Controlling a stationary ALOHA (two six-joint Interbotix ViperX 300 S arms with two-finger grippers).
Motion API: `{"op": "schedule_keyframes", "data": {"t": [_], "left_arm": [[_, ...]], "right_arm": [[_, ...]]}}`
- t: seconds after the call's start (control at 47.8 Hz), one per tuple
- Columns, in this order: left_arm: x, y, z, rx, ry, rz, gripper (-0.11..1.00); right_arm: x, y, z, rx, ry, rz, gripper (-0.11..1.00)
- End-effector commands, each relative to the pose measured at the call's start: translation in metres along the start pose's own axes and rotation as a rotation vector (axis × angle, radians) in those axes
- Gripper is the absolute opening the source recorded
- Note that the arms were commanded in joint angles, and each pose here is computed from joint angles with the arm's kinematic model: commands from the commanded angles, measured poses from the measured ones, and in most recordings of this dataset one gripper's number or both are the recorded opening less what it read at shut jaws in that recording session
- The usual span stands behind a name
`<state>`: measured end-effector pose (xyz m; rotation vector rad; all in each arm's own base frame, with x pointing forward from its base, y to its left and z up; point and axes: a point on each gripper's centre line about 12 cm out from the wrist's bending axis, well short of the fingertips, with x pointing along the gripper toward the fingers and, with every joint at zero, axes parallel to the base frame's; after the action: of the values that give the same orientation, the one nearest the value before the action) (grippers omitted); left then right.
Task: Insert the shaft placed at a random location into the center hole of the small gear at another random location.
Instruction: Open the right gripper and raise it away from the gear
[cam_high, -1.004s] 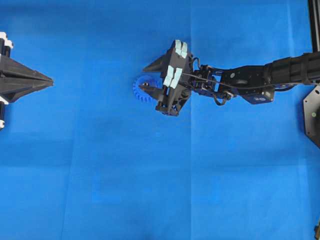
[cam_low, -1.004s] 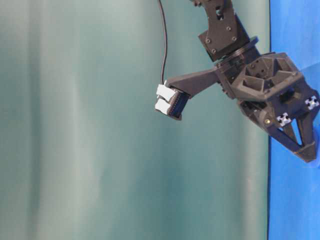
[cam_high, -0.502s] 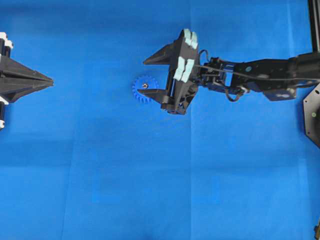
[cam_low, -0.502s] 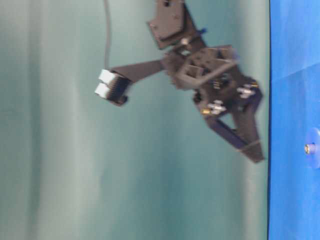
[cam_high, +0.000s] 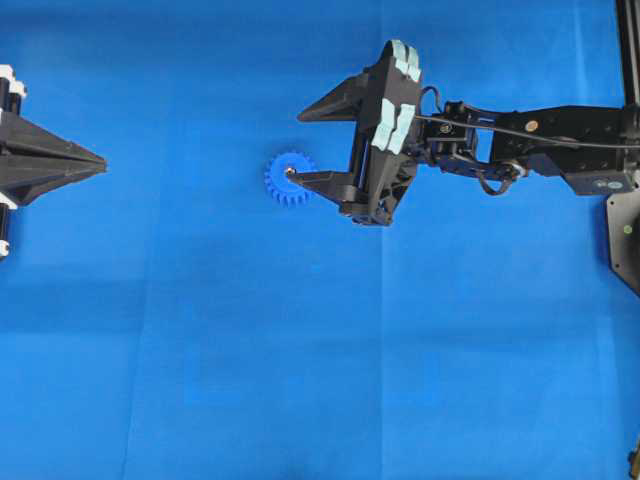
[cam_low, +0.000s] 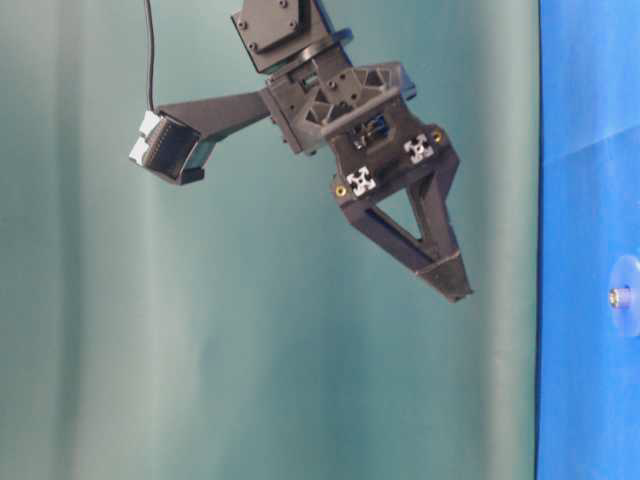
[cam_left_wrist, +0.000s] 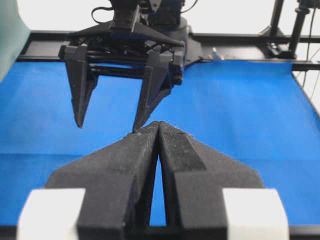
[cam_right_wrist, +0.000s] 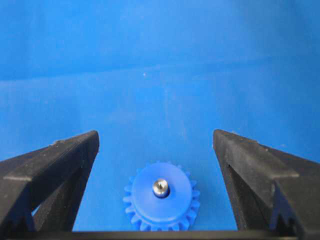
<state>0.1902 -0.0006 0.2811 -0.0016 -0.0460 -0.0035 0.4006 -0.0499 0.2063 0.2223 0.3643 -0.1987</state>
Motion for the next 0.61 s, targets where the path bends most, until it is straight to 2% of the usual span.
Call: {"op": "schedule_keyframes", "data": {"t": [0.0,0.335,0.586], "left_arm": [[0.001,0.0,0.005,0.001,-0.015,-0.002,0.0],[0.001,0.0,0.004,-0.002,-0.011,-0.002,0.0],[0.001,0.0,0.005,0.0,-0.014,-0.002,0.0]], "right_arm": [[-0.012,0.003,0.012,0.002,-0.038,0.011,0.86],[-0.054,-0.004,-0.01,0.01,-0.017,0.005,0.86],[-0.097,-0.009,-0.024,0.013,-0.032,0.01,0.86]]}}
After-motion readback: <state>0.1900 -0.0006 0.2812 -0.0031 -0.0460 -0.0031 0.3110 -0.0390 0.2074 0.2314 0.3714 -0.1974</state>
